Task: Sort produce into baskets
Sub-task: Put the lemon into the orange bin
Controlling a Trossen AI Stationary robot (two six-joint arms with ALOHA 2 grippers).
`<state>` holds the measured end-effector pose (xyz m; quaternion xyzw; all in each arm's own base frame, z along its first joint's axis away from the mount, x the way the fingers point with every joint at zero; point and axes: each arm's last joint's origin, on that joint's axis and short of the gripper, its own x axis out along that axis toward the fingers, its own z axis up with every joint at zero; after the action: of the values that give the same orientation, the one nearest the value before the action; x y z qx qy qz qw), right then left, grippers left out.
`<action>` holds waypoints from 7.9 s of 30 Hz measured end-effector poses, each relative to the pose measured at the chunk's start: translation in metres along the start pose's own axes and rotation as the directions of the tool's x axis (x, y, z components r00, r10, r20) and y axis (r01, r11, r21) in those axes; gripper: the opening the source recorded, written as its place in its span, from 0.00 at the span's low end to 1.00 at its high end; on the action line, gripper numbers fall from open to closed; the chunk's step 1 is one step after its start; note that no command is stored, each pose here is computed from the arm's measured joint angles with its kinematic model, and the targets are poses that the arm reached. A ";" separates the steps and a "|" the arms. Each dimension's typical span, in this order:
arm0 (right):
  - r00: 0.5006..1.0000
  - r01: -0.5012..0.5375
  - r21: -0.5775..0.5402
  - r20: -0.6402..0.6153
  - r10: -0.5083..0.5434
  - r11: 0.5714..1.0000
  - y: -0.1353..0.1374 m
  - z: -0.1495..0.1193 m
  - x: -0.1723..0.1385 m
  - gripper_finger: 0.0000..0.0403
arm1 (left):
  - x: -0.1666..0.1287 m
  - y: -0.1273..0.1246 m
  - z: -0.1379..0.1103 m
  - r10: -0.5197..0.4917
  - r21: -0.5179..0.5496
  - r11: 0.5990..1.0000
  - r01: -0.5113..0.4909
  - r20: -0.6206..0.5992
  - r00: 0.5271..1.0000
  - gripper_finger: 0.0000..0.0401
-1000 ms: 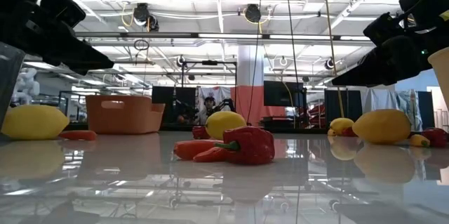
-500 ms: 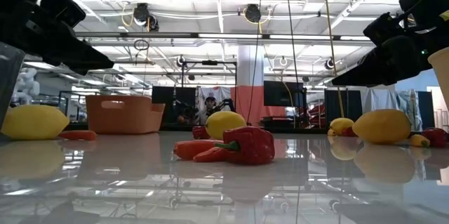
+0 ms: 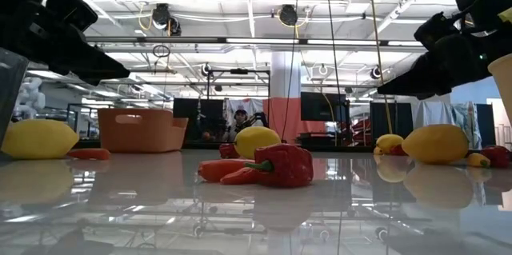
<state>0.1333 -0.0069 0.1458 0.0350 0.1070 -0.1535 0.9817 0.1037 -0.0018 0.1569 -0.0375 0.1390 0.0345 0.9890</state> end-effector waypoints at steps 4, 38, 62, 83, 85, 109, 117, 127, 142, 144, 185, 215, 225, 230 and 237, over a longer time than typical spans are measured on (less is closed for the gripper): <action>0.994 -0.027 0.146 0.111 0.010 0.989 0.001 0.011 -0.001 0.00 | 0.000 0.000 0.000 0.000 0.000 1.000 0.000 0.000 1.000 0.34; 0.921 -0.348 0.215 0.257 0.291 0.912 0.062 0.146 0.072 0.00 | 0.023 -0.016 0.119 -0.054 -0.045 0.998 0.052 -0.049 0.997 0.34; 0.956 -0.288 0.166 -0.004 0.293 0.943 0.064 0.122 0.083 0.00 | 0.078 -0.025 0.128 0.050 -0.134 0.961 -0.242 -0.775 0.630 0.78; 0.957 -0.291 0.131 0.017 0.291 0.948 0.064 0.124 0.083 0.00 | 0.060 -0.053 0.043 -0.003 -0.136 0.945 -0.299 -0.913 0.407 0.79; 0.957 -0.290 0.132 0.019 0.290 0.948 0.064 0.124 0.083 0.00 | 0.060 -0.052 0.038 0.002 -0.132 0.945 -0.299 -0.914 0.407 0.79; 0.963 -0.271 0.137 0.024 0.270 0.953 0.060 0.125 0.085 0.00 | 0.061 -0.048 0.011 -0.012 -0.172 0.926 -0.335 -0.903 0.430 0.59; 0.962 -0.271 0.137 0.024 0.270 0.953 0.060 0.125 0.085 0.00 | 0.060 -0.051 0.029 -0.064 -0.223 0.930 -0.291 -0.881 0.469 0.51; 0.962 -0.273 0.137 0.027 0.271 0.952 0.060 0.125 0.085 0.00 | 0.031 -0.031 0.124 0.084 -0.240 0.912 -0.334 -0.687 0.722 0.53; 0.961 -0.276 0.173 0.042 0.273 0.945 0.060 0.126 0.084 0.00 | 0.016 0.061 0.160 0.454 -0.135 0.749 -0.649 -0.609 0.650 0.53; 0.961 -0.276 0.200 0.042 0.273 0.940 0.060 0.126 0.084 0.00 | 0.021 0.077 0.155 0.456 -0.101 0.739 -0.666 -0.652 0.605 0.53; 0.922 -0.369 0.399 0.044 0.384 0.840 0.087 0.124 0.073 0.00 | 0.087 0.133 0.158 0.405 -0.062 0.811 -0.582 -0.659 0.634 0.73; 0.908 -0.379 0.513 0.045 0.417 0.771 0.095 0.123 0.068 0.00 | 0.283 0.211 0.157 0.313 0.066 0.939 -0.338 -0.573 0.758 0.74; 0.910 -0.375 0.502 0.040 0.412 0.780 0.104 0.121 0.063 0.00 | 0.301 0.217 0.125 0.266 0.065 0.953 -0.297 -0.649 0.713 0.74; 0.918 -0.360 0.500 0.040 0.395 0.788 0.104 0.121 0.063 0.00 | 0.305 0.220 0.113 0.253 0.075 0.958 -0.277 -0.678 0.690 0.74; 0.919 -0.358 0.500 0.038 0.392 0.789 0.104 0.121 0.063 0.00 | 0.306 0.222 0.105 0.246 0.069 0.958 -0.278 -0.696 0.675 0.74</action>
<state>0.2484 0.0607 0.2533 0.3119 0.0880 0.0233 0.9457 0.4085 0.2453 0.1586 -0.0483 0.5047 0.1621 0.8465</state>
